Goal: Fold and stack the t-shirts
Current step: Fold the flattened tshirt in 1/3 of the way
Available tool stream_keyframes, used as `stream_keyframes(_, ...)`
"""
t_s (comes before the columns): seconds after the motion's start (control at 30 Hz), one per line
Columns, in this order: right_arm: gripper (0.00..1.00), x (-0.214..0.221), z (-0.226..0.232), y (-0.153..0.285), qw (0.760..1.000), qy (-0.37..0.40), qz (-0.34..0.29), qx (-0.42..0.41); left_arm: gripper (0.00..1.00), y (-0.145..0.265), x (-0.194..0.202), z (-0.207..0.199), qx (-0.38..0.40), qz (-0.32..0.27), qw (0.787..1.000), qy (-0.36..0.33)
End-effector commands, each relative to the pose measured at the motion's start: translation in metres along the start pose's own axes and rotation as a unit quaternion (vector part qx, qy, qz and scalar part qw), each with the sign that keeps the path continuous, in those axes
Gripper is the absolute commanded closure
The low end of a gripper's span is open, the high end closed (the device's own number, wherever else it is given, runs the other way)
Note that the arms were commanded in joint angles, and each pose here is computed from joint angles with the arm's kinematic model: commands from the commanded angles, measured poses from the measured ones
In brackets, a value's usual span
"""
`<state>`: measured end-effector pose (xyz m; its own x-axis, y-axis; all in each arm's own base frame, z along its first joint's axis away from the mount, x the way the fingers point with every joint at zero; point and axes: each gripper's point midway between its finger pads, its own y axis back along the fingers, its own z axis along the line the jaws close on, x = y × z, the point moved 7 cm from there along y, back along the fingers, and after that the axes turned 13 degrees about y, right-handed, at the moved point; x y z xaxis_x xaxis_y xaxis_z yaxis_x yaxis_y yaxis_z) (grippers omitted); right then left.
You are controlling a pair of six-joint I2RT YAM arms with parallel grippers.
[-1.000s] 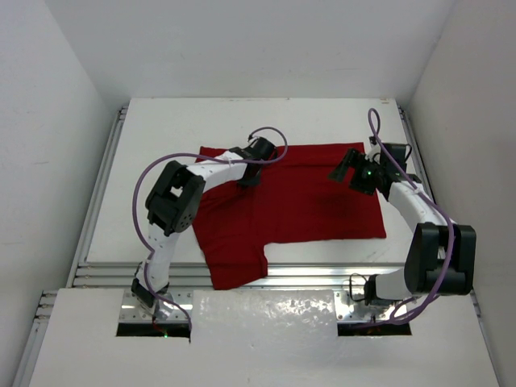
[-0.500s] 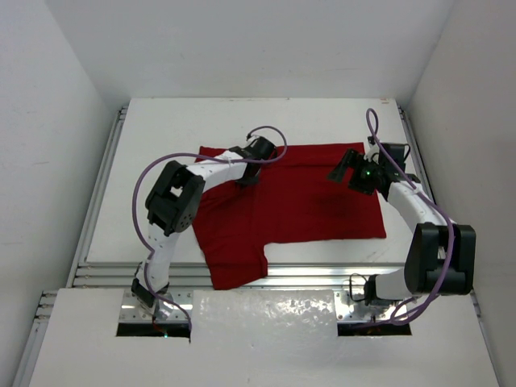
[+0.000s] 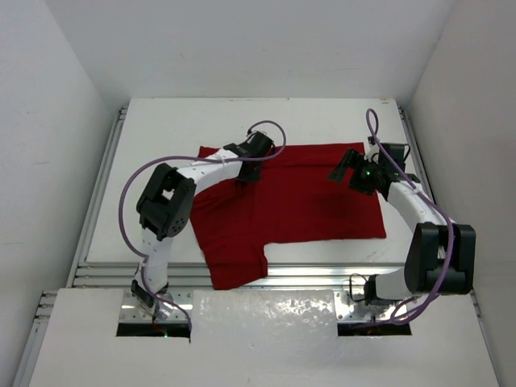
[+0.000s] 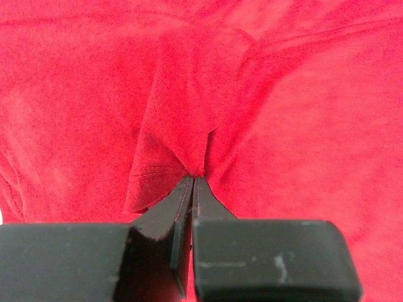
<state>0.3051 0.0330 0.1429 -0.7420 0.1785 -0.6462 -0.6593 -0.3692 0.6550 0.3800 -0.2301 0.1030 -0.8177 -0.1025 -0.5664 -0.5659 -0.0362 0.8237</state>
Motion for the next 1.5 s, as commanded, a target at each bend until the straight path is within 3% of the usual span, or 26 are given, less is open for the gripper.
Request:
stream_keyframes(0.0,0.03,-0.017,0.005,0.002,1.000,0.020,-0.020,-0.003,1.00,0.025,-0.021,-0.005,0.055,-0.026,0.998,0.023)
stream_keyframes(0.2,0.03,-0.017,0.005,0.002,1.000,0.022,-0.020,-0.002,1.00,0.022,-0.013,-0.006,0.068,-0.010,0.997,0.019)
stream_keyframes(0.6,0.03,-0.016,0.003,-0.001,1.000,0.020,-0.013,0.000,1.00,0.025,0.003,-0.025,0.171,0.039,0.984,0.015)
stream_keyframes(0.7,0.03,-0.016,0.003,-0.001,1.000,0.020,-0.013,0.000,1.00,0.018,0.003,-0.024,0.152,0.037,0.987,0.019)
stream_keyframes(0.73,0.03,-0.015,0.003,-0.001,1.000,0.020,-0.012,0.000,0.92,0.014,0.004,-0.023,0.142,0.040,0.989,0.018)
stream_keyframes(0.77,0.03,-0.015,0.003,-0.001,1.000,0.020,-0.012,0.000,0.56,0.009,0.006,-0.022,0.130,0.048,0.990,0.019)
stream_keyframes(0.8,0.03,-0.015,0.002,-0.002,1.000,0.020,-0.012,0.002,0.44,0.006,0.006,-0.020,0.118,0.044,0.992,0.019)
stream_keyframes(0.9,0.03,-0.017,0.000,-0.006,1.000,0.017,-0.011,0.004,0.22,0.014,-0.006,-0.014,0.099,0.009,0.995,0.029)
stream_keyframes(0.93,0.03,-0.016,-0.001,-0.010,1.000,0.015,-0.005,0.004,0.08,0.025,-0.018,-0.009,0.101,-0.013,0.994,0.041)
stream_keyframes(1.13,0.02,-0.040,-0.002,-0.016,0.999,0.030,-0.006,0.037,0.06,0.049,-0.090,0.048,0.097,-0.102,0.975,0.175)
stream_keyframes(1.2,0.02,-0.052,-0.004,-0.022,0.998,0.032,-0.009,0.054,0.06,0.040,-0.104,0.065,0.086,-0.114,0.968,0.205)
stream_keyframes(1.3,0.02,-0.076,-0.012,-0.041,0.996,0.039,-0.015,0.075,0.14,0.007,-0.118,0.074,0.084,-0.111,0.964,0.227)
stream_keyframes(1.37,0.02,-0.101,-0.016,-0.049,0.995,0.052,-0.015,0.087,0.22,-0.024,-0.108,0.076,0.076,-0.075,0.968,0.227)
stream_keyframes(1.47,0.04,-0.117,-0.031,-0.078,0.993,0.060,0.016,0.101,0.52,-0.048,-0.106,0.074,0.096,-0.058,0.965,0.237)
